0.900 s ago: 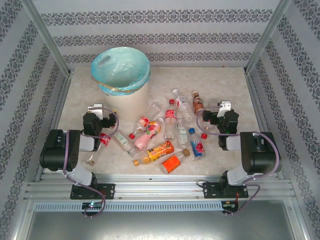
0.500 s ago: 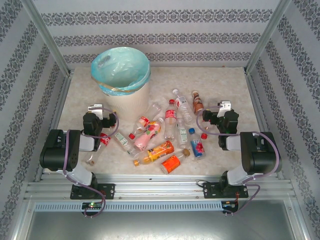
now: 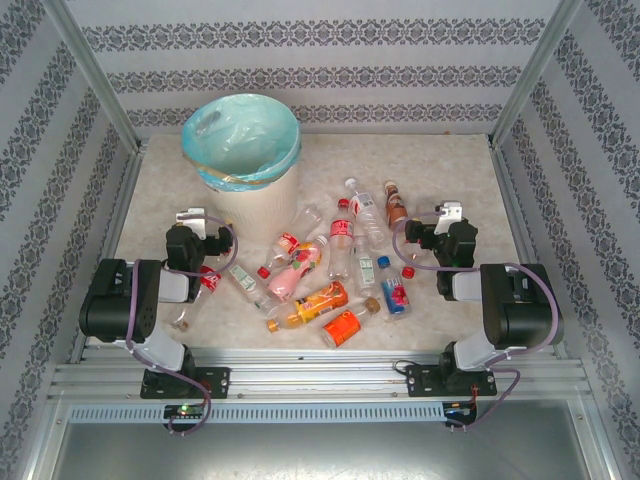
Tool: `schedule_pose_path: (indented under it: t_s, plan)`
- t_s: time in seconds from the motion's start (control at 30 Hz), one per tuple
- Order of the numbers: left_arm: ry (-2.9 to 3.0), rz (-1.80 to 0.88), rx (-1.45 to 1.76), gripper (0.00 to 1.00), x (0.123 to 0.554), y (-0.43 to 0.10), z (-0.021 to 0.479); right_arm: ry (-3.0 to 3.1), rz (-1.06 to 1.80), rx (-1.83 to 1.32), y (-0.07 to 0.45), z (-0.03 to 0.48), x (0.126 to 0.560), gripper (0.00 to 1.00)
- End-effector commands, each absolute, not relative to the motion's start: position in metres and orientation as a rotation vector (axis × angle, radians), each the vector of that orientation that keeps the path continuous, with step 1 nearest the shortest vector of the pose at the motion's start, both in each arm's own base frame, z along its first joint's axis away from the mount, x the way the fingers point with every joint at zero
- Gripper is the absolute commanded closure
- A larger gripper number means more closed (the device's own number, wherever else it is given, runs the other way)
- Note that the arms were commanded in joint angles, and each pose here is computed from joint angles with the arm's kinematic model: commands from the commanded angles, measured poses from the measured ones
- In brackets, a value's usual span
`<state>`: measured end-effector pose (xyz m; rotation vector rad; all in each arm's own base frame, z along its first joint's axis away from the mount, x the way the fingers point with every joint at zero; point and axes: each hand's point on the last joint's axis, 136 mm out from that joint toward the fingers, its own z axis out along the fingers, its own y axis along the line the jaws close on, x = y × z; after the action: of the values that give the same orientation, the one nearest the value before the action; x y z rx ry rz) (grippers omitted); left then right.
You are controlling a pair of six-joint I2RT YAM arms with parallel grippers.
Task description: Put the plastic bottles in the bin
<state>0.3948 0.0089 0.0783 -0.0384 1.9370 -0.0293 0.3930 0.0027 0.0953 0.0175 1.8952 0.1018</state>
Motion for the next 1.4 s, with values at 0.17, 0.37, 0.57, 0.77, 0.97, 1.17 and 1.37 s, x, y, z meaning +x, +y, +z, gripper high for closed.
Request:
schedule_pose_path:
  t_s: [0.17,0.37,0.57,0.77,0.97,1.17,1.37]
  plan:
    - [1.721,0.028,-0.103,0.0,0.365,0.021,0.115,1.81,0.064,0.05,-0.003,0.124,0.393,0.02]
    - [1.614,0.027,-0.115,0.0,0.339,0.022,0.139,1.799,0.038,0.064,-0.005,0.138,0.374,0.02]
    - [1.628,0.003,-0.192,0.0,0.327,0.027,0.16,1.827,0.048,0.172,-0.012,0.157,0.358,0.04]
    - [1.632,0.044,-0.254,0.0,0.315,0.037,0.198,1.952,0.116,0.202,0.004,0.192,0.352,0.07]
    - [1.727,-0.004,-0.388,0.04,0.293,0.042,0.223,2.133,0.289,0.125,0.054,0.227,0.327,0.09]
    - [1.885,-0.099,-0.364,0.11,0.277,0.024,0.252,2.367,0.441,-0.039,0.116,0.23,0.269,0.13]
    - [1.925,-0.154,-0.28,0.15,0.26,0.008,0.288,2.554,0.476,-0.089,0.146,0.215,0.211,0.26]
